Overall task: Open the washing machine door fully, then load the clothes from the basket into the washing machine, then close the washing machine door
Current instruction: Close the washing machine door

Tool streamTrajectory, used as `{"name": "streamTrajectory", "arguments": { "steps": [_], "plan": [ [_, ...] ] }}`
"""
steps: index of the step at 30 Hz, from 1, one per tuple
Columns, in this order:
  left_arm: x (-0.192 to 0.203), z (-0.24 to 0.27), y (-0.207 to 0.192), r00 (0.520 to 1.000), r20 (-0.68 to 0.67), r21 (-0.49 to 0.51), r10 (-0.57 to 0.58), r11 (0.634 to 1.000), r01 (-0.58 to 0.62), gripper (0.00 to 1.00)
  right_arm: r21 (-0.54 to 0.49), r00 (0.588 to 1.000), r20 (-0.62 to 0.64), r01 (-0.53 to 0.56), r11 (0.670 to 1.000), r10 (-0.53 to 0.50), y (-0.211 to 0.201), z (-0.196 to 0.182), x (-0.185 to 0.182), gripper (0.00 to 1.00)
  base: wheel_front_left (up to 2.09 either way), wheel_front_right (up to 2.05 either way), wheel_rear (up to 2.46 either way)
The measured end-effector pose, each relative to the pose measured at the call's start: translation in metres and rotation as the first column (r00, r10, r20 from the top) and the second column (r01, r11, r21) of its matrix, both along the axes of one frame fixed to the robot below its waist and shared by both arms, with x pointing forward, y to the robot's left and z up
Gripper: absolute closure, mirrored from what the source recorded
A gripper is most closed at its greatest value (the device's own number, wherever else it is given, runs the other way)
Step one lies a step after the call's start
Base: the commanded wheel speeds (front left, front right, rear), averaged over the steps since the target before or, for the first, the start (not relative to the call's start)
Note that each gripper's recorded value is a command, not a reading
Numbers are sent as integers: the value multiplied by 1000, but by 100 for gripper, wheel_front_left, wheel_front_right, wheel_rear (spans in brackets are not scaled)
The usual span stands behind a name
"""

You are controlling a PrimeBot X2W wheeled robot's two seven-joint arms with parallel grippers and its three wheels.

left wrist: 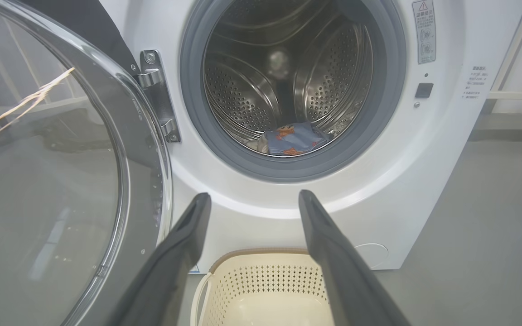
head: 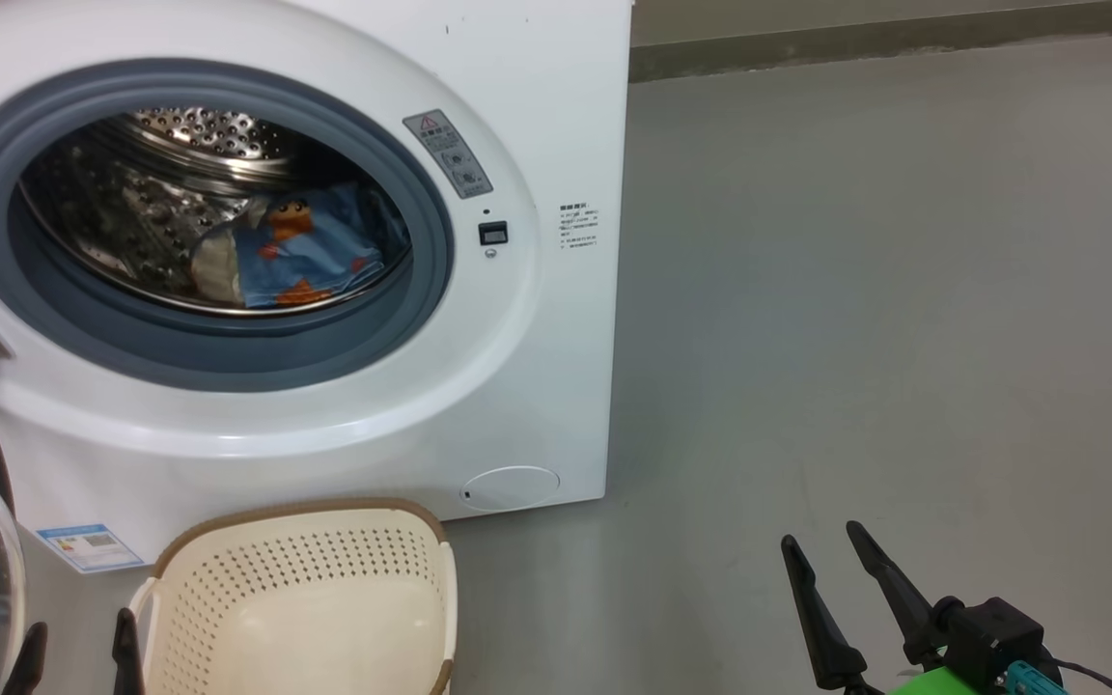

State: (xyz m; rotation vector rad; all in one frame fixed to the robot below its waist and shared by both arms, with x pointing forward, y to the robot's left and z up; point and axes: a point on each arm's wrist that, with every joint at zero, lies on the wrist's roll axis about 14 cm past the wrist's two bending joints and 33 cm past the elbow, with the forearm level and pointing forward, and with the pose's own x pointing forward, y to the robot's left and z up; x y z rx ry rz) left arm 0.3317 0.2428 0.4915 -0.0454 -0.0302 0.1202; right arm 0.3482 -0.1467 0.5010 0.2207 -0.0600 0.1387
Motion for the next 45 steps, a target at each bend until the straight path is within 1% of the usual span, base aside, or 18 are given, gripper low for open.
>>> {"name": "streamTrajectory", "arguments": {
  "steps": [13,26,34,45],
  "plan": [
    [-1,-1,6,1000,-2,-3,23,1000,-23,0,0,1000,-8,-4,1000,4,1,-3,1,0,0,0,0],
    [4,3,8,1000,9,25,28,999,-29,0,1,1000,-17,0,1000,0,0,-5,2,0,-10,10,0],
    [6,3,10,999,9,26,38,999,-38,0,1,1000,-21,-3,1000,3,1,-6,4,0,-111,111,0],
    [5,8,11,999,24,20,43,999,-44,0,3,1000,-18,-4,1000,4,1,-6,3,0,-185,185,0]
  ]
}}
